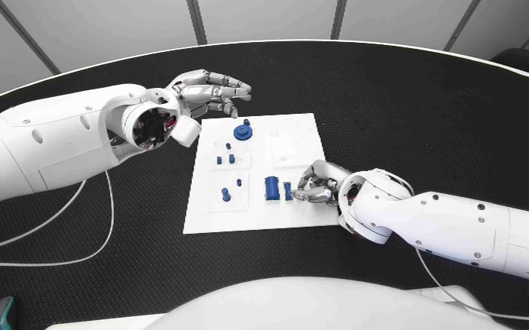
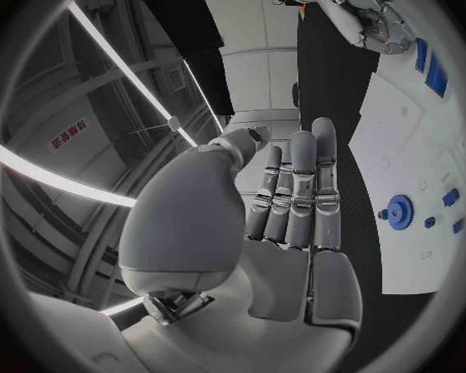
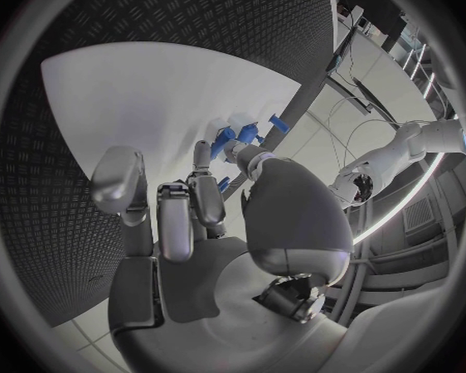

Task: Assemble the parts on the task board

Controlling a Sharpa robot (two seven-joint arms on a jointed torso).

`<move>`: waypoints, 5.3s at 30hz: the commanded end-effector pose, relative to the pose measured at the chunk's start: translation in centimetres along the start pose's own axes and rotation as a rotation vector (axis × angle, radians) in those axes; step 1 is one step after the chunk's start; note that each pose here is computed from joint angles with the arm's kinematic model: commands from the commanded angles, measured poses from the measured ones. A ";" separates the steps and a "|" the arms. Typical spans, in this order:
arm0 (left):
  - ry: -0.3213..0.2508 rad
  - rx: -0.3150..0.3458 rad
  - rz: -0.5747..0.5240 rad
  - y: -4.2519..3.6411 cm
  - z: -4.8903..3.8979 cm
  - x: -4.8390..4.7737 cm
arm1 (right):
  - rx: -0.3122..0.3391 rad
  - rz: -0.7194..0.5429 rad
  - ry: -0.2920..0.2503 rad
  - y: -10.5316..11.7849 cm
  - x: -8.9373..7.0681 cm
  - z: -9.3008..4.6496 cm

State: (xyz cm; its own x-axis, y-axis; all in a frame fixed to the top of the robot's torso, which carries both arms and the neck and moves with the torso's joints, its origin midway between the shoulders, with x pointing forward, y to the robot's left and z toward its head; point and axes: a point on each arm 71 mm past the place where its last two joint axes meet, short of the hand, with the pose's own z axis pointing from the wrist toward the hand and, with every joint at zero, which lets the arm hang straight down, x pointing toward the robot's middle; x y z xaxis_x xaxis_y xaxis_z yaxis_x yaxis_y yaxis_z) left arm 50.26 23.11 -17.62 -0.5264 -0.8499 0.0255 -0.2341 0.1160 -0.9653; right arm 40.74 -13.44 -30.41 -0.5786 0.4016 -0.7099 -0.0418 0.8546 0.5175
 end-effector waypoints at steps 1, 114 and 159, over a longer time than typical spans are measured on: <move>0.000 0.000 0.000 0.00 0.01 0.00 | -0.001 -0.001 0.002 0.1 0.1 0.1; -0.039 0.016 -0.017 -0.04 0.20 -0.60 | -0.341 0.241 -0.098 -0.2 -3.6 -2.8; -0.435 0.170 -0.174 3.96 2.05 0.93 | -0.377 0.926 -0.512 -2.4 -14.2 0.0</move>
State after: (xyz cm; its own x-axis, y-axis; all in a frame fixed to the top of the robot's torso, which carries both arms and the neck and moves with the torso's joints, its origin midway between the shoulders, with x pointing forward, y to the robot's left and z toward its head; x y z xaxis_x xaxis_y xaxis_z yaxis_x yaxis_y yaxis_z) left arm 51.37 22.25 -21.47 -0.1152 -0.9837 0.1383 -0.1467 -0.1208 -0.9818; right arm 49.91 -21.86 -21.12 -0.1477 0.9874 -0.0567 -0.0819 0.0449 0.9956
